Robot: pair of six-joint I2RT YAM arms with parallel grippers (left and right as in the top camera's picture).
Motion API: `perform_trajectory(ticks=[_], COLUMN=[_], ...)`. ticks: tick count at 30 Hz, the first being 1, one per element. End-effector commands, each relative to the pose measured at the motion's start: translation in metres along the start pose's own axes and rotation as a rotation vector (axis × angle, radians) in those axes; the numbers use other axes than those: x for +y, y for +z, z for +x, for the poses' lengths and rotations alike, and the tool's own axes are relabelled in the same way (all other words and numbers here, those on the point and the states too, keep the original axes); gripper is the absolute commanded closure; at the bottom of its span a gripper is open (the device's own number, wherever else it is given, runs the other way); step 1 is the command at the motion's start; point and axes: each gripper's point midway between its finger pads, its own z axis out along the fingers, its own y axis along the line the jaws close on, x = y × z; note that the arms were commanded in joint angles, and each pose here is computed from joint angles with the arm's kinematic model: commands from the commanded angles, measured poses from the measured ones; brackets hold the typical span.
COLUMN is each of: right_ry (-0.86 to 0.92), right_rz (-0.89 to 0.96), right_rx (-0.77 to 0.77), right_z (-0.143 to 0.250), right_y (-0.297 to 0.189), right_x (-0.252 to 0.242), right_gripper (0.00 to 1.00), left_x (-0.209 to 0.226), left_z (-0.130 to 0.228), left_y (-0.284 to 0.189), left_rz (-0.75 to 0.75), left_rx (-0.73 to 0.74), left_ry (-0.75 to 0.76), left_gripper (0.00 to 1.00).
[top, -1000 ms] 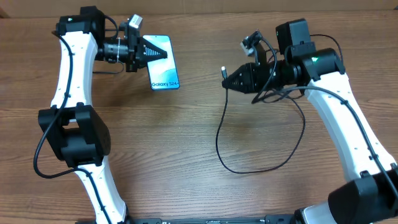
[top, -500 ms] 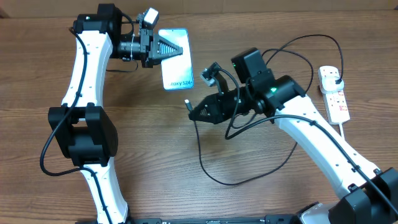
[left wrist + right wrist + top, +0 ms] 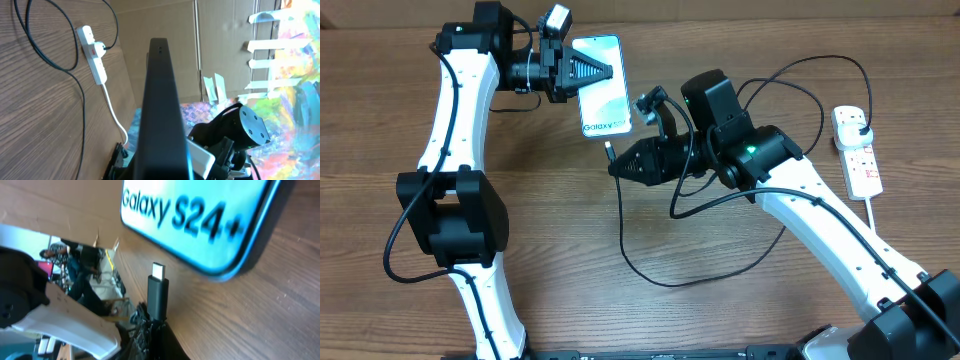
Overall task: Plug charger to phone and switch on socket
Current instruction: 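Carry the plug with the right gripper toward the phone's bottom port, then push the plug upward into the phone's port with the right gripper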
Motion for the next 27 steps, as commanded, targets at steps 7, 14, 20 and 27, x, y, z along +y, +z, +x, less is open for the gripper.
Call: perform_trajectory(ticks=[7, 14, 20, 27], right_ry=[0.023, 0.021, 0.004, -0.024], right_rz=[0.03, 0.031, 0.026, 0.02], right_rx=[-0.058, -0.066, -0.077, -0.105], right_z=[-0.011, -0.013, -0.016, -0.023], right_y=[-0.004, -0.004, -0.004, -0.005], right_x=[0.002, 0.002, 0.004, 0.006], right_gripper=[0.96, 0.96, 0.96, 0.96], left_x=[-0.022, -0.022, -0.022, -0.021], left_z=[-0.003, -0.01, -0.019, -0.023], left_y=[-0.003, -0.003, -0.004, -0.004], left_rz=[0.06, 0.059, 0.054, 0.041], left_rx=[-0.006, -0.005, -0.006, -0.01], left_ry=[-0.052, -0.052, -0.063, -0.072], left_gripper=[0.96, 0.96, 0.96, 0.96])
